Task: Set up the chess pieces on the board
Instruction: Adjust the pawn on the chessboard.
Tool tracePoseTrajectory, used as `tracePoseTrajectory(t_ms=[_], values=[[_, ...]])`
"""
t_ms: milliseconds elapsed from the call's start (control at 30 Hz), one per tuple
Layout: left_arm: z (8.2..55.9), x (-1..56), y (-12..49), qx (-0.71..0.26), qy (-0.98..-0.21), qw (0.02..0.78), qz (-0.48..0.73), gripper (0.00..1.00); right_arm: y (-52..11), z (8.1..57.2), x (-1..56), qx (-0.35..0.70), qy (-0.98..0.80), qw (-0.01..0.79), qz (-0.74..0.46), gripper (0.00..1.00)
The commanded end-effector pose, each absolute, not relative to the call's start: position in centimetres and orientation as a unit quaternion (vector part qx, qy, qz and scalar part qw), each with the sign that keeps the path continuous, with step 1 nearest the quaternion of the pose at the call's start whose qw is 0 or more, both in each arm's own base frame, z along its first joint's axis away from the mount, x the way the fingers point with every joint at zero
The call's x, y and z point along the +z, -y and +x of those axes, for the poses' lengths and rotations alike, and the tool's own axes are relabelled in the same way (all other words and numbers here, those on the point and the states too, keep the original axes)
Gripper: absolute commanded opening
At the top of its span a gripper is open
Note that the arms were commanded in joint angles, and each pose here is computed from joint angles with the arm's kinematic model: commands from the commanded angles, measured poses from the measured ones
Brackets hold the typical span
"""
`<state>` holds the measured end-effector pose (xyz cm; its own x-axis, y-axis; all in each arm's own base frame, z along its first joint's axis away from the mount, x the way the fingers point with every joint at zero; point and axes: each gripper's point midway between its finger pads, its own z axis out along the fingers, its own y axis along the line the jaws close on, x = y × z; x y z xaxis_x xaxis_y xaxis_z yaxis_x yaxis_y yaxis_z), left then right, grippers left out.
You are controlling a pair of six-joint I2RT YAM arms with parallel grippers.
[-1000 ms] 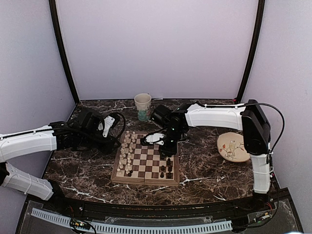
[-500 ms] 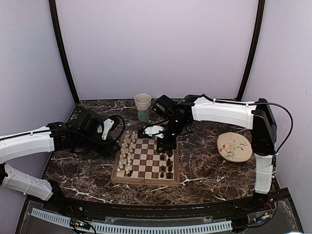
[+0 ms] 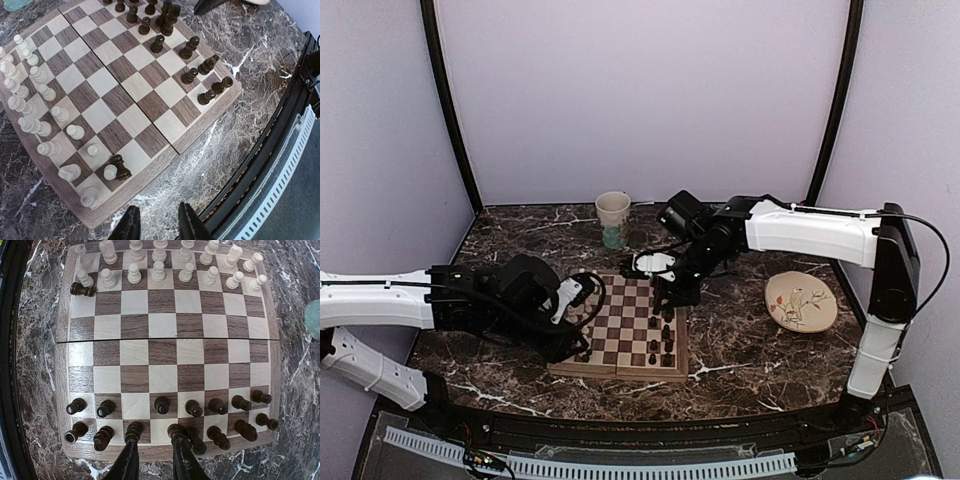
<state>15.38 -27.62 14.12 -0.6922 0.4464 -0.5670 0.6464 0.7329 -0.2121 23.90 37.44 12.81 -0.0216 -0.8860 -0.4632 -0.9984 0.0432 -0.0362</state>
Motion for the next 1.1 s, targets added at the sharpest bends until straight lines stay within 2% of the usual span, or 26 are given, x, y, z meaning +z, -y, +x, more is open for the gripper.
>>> tracePoseTrajectory(t_ms=[0, 167, 433, 1067], values=[[15.2, 13.3, 28.9, -0.186, -0.913, 0.219, 0.290, 0.28, -37.2, 25.1, 15.4, 0.160, -0.693, 0.239, -0.661, 0.25], [15.8, 12.1, 28.9, -0.125, -0.930, 0.206, 0.277, 0.26, -36.4, 25.2, 15.3, 0.162, -0.696, 0.249, -0.654, 0.25], [15.8, 11.0, 29.1, -0.097, -0.946, 0.180, 0.250, 0.21, -35.7, 25.1, 14.7, 0.160, -0.698, 0.255, -0.650, 0.25], [15.8, 8.0, 28.9, -0.048, -0.958, 0.147, 0.242, 0.25, -35.3, 25.2, 14.5, 0.159, -0.700, 0.260, -0.646, 0.25]])
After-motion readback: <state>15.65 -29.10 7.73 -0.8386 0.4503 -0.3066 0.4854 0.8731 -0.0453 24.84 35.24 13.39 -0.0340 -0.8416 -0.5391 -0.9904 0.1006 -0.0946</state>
